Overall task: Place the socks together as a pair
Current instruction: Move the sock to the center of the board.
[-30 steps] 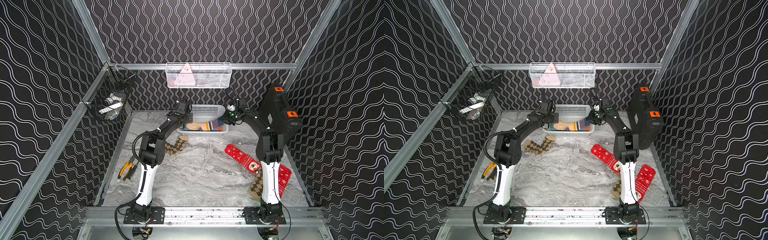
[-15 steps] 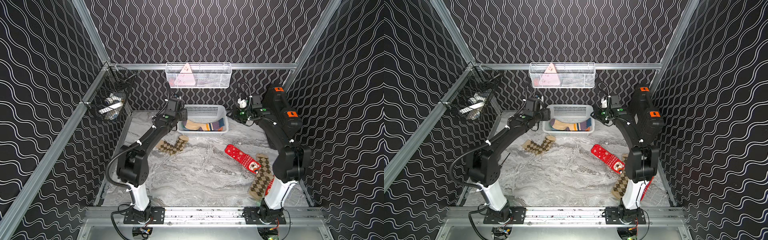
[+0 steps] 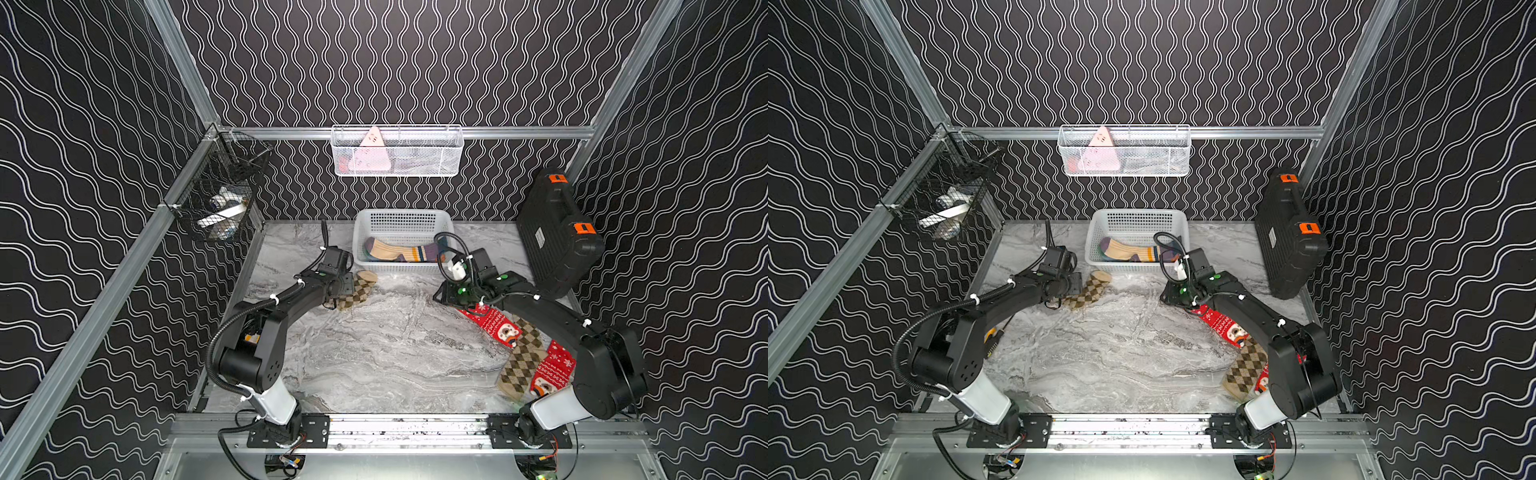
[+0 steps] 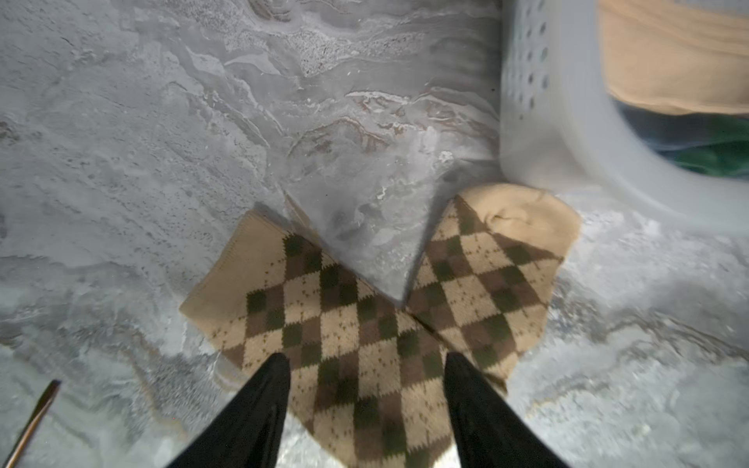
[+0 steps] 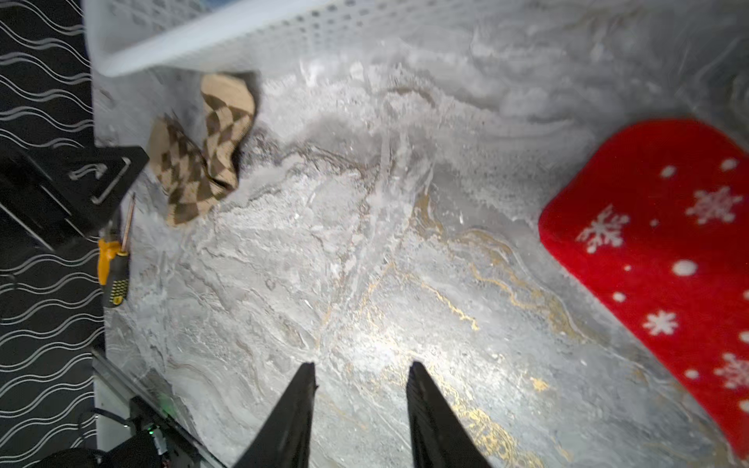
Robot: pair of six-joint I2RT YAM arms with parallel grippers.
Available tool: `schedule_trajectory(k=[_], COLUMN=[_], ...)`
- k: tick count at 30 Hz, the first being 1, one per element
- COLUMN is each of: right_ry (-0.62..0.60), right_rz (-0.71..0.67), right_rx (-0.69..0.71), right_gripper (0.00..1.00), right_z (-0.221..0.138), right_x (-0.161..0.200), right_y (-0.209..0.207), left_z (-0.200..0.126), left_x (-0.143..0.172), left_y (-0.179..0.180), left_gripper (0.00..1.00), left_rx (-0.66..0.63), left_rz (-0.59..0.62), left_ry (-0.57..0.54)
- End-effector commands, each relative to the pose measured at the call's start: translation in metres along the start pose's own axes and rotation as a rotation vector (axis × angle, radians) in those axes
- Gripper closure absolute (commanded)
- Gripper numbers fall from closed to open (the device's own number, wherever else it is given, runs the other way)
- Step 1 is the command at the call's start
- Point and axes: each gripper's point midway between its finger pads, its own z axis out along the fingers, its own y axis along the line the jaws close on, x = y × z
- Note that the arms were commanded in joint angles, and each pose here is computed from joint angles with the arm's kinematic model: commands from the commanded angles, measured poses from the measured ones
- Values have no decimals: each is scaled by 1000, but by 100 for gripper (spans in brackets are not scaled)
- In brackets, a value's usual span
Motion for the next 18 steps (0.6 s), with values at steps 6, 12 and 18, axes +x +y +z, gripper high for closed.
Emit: schedule_trajectory(k=[6, 12, 18], right_ry=[-34, -47, -70], right_rz=[-37, -45, -48], right_rx=[0, 0, -15], right_gripper=[64, 66, 66], right_z=[-11, -25, -42], right_x=[6, 11, 16], right_y=[11, 10, 12], left_z=[18, -2, -12], left_x=[22, 57, 102], left_y=[-16, -35, -72], left_gripper=[82, 85, 80], left_rx=[107, 183, 255], left_rz=[-61, -43, 33], left_ry=[43, 68, 123])
